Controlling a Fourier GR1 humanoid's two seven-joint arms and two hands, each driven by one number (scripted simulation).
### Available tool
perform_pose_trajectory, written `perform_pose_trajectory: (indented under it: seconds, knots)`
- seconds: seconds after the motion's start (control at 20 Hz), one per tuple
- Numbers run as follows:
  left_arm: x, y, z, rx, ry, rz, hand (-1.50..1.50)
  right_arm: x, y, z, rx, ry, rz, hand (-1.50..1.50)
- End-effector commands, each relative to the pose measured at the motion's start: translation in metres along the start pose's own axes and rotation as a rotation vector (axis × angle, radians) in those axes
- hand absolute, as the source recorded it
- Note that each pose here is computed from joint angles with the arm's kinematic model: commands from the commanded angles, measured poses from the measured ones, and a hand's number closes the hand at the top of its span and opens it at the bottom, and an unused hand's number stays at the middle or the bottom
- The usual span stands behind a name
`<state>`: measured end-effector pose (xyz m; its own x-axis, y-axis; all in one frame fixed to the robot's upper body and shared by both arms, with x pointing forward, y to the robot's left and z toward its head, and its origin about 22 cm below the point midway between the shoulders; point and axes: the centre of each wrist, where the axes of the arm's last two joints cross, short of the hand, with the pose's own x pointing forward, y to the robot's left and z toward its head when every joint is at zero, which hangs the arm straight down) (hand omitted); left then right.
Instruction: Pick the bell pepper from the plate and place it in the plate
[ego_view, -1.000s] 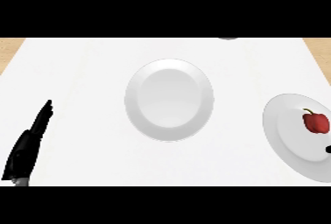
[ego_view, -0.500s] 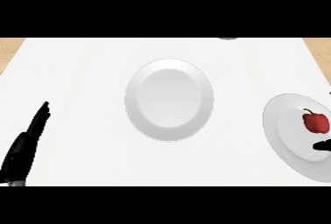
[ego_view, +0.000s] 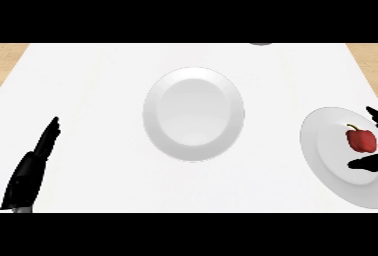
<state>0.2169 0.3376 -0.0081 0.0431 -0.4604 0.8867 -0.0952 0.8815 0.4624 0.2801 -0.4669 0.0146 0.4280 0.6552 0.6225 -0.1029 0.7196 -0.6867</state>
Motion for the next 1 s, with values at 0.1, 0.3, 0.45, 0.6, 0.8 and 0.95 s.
perform_pose_trajectory:
  seconds: [0.1,0.3,0.45,0.6,0.8,0.95]
  knots:
    - [0.007,-0.001,-0.015,0.024,-0.006,-0.001,0.00,0.001,0.006,-0.003,-0.019,-0.075,-0.040,1.50]
    - [0.008,0.008,-0.004,0.008,0.009,-0.023,0.00,-0.009,0.027,-0.006,-0.013,-0.086,-0.003,1.50]
    - [0.001,-0.007,0.001,-0.012,0.004,0.004,0.00,0.028,0.010,-0.024,-0.018,-0.137,0.083,1.50]
    - [0.015,-0.002,-0.010,-0.033,-0.034,-0.004,0.00,0.073,-0.002,-0.034,0.046,-0.200,0.366,1.50]
    - [0.023,-0.010,-0.011,-0.053,-0.063,0.001,0.00,0.104,-0.001,-0.047,0.108,-0.253,0.552,1.50]
    - [0.014,-0.016,-0.019,-0.032,-0.043,-0.002,0.00,0.120,0.007,-0.059,0.032,-0.309,0.585,1.50]
